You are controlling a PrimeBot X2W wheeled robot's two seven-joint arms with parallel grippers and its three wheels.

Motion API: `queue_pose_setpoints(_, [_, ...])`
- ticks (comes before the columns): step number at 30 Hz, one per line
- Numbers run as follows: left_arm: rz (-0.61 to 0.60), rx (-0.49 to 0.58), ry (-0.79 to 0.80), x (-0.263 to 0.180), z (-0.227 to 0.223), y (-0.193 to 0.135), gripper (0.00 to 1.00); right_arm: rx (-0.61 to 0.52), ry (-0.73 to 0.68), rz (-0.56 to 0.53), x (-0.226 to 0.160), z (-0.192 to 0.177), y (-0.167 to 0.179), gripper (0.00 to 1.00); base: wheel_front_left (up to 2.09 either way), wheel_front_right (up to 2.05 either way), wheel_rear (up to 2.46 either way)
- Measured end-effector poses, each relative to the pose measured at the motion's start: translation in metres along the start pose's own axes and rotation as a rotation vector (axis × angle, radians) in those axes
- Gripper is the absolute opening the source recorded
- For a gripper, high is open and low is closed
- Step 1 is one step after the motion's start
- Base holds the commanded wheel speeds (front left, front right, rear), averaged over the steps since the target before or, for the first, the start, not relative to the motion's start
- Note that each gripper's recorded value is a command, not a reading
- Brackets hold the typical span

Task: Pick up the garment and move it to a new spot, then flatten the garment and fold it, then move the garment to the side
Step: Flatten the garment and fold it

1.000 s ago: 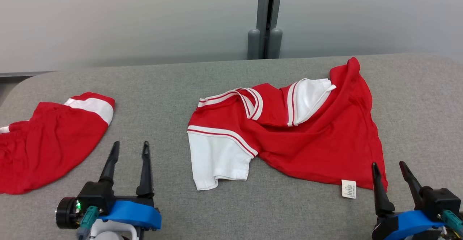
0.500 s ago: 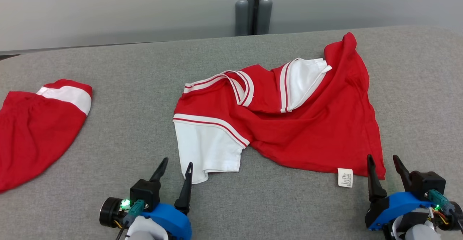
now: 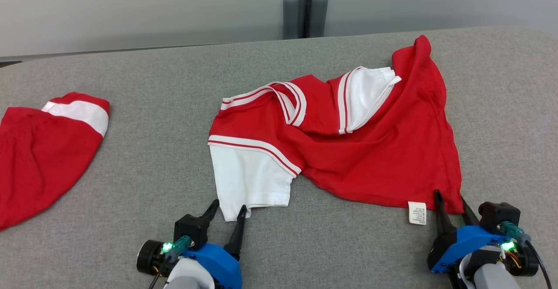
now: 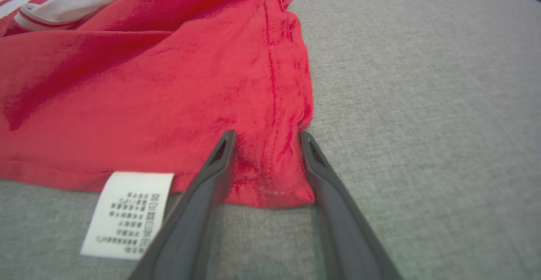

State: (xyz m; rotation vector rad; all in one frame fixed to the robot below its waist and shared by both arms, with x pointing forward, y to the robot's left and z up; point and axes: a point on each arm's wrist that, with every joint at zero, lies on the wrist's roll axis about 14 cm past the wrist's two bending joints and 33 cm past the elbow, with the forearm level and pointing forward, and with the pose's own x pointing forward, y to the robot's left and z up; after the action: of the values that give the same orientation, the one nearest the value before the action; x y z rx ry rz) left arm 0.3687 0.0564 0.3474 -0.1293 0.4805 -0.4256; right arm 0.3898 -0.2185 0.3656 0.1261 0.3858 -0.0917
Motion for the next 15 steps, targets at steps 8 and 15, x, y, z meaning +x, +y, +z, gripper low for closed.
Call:
queue_pose_setpoints(8, [-0.008, -0.051, -0.034, 0.000, 0.015, -0.005, 0.00, 0.037, -0.084, 0.012, -0.006, 0.023, 0.005, 0.00, 0.00, 0.00, 0.00])
queue_pose_setpoints(15, [0.035, -0.114, -0.252, -0.004, 0.080, 0.009, 0.00, 0.140, -0.238, 0.060, -0.013, 0.066, 0.020, 0.00, 0.00, 0.00, 0.00])
